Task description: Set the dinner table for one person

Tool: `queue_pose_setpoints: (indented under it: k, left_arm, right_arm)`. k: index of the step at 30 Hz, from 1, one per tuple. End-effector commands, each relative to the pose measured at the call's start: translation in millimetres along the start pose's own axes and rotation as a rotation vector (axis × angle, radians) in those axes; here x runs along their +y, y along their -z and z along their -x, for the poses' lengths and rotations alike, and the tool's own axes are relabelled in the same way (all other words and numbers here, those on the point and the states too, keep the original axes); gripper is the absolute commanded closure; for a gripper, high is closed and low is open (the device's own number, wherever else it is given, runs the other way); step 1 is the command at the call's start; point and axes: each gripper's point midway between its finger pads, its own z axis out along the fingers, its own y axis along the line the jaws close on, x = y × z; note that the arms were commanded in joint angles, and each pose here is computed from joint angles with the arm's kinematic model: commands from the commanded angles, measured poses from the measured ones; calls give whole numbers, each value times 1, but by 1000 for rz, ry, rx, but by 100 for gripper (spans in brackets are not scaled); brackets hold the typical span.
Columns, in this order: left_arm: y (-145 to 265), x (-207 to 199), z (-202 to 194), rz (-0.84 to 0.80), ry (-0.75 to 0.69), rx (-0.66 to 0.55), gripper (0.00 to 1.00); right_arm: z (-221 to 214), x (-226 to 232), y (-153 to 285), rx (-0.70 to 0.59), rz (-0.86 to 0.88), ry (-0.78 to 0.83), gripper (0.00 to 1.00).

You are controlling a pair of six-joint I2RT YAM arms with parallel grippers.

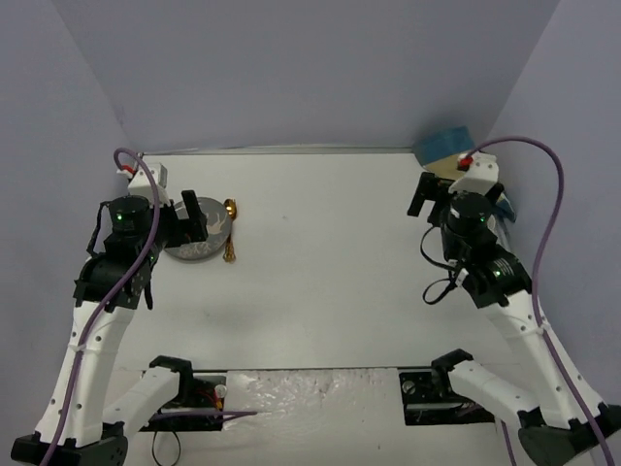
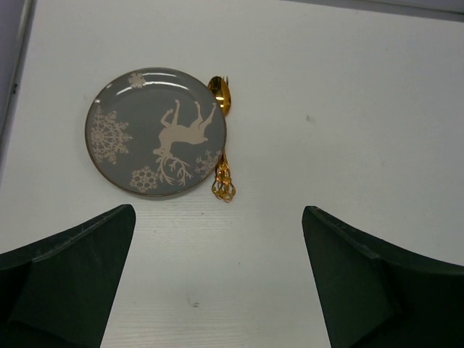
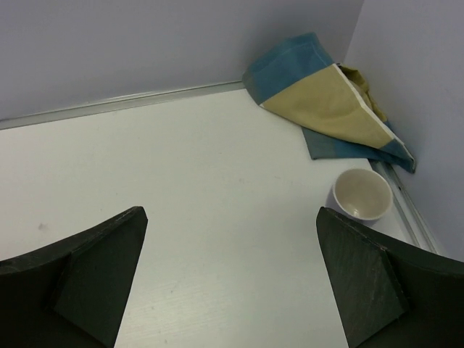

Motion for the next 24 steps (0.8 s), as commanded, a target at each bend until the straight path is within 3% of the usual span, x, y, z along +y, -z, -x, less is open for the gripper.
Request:
queue_pose_setpoints:
  k: [1, 4, 13, 24]
  left_arm:
    - [-21, -17, 12, -70, 31, -60, 3]
    - [-32, -19, 12, -75, 19, -88, 3]
    - [-52, -6, -8, -21, -25, -83, 3]
    - [-69, 15, -33, 97, -56, 27, 3]
  right_arm:
    - [26, -6, -69, 11, -44, -78, 0]
    - [14, -12, -125, 73, -82, -53, 0]
    - [6, -70, -251, 27, -128, 30, 0]
    - [-41, -120, -350, -16, -107, 198, 0]
